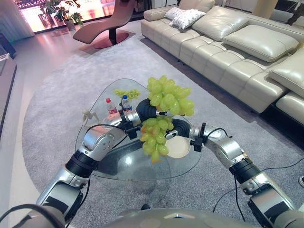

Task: Pick up fruits into the plate

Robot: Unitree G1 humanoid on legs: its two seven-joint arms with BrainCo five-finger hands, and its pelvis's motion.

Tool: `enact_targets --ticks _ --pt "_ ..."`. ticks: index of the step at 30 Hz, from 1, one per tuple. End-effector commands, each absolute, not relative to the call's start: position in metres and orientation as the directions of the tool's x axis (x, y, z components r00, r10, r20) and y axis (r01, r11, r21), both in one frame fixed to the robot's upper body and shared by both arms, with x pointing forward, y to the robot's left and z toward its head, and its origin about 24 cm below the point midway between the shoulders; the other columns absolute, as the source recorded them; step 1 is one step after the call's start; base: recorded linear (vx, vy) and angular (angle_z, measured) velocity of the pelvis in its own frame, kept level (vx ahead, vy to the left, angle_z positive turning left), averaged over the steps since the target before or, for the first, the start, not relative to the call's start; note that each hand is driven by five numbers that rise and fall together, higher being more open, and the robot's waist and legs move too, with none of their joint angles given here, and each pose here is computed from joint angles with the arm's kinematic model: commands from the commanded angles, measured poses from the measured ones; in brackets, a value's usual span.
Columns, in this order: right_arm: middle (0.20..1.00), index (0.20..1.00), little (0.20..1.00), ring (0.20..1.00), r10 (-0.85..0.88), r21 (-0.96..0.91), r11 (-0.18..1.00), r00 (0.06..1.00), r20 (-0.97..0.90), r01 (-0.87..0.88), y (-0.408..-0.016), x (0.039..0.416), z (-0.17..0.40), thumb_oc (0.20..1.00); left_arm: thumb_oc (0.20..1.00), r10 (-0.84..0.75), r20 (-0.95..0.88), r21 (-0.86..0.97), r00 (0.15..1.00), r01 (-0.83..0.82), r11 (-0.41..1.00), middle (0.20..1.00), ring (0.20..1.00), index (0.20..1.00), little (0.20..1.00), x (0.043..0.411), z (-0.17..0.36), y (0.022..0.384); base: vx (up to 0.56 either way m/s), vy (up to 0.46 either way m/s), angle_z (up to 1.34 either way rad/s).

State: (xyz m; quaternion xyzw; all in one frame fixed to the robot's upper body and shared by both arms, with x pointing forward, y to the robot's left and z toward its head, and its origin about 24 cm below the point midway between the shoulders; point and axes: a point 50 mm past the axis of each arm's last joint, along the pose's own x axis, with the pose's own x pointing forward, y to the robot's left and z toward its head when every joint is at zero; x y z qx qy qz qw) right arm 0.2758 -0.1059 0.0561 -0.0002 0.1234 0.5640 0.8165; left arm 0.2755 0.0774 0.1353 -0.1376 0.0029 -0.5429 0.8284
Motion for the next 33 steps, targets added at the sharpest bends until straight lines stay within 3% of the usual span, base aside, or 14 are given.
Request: enact_targets --ticks 1,7,12,13,14,33 --pt "1.000 1.000 1.000 1.000 0.999 0.218 0.054 0.054 -0.007 -0.974 -0.069 0.261 0.086 1.000 0.200 -0.896 0.273 -0.159 0.351 0.935 0.318 0.200 0.200 0.200 0.200 0.286 0.170 0.066 0.00 0.010 0.03" --pt "1.000 1.000 1.000 1.000 0.988 0.342 -0.155 -0.137 0.078 -0.927 -0.061 0.233 0.081 1.000 0.200 -0.890 0.267 -0.158 0.371 0.927 0.339 0.200 0.200 0.200 0.200 0.285 0.167 0.075 0.00 0.000 0.00" --pt "1.000 1.000 1.000 1.000 0.961 0.388 -0.276 -0.240 0.139 -0.879 -0.056 0.220 0.082 1.000 0.200 -0.888 0.271 -0.152 0.372 0.927 0.342 0.200 0.200 0.200 0.200 0.284 0.166 0.078 0.00 0.000 0.00" --pt "0.570 0.570 0.570 0.570 0.956 0.393 -0.291 -0.253 0.146 -0.872 -0.055 0.218 0.082 0.570 0.200 -0.887 0.271 -0.151 0.373 0.927 0.343 0.200 0.200 0.200 0.200 0.284 0.165 0.078 0.00 0.000 0.00" --pt "0.200 0.200 0.200 0.200 0.954 0.400 -0.297 -0.255 0.154 -0.867 -0.052 0.216 0.082 0.200 0.200 -0.887 0.272 -0.150 0.373 0.927 0.344 0.200 0.200 0.200 0.200 0.283 0.165 0.077 0.00 0.000 0.00" --pt "0.200 0.200 0.200 0.200 0.960 0.431 -0.277 -0.223 0.172 -0.859 -0.053 0.214 0.076 0.200 0.200 -0.880 0.280 -0.154 0.383 0.923 0.352 0.200 0.200 0.200 0.200 0.283 0.165 0.078 0.00 0.000 0.00"
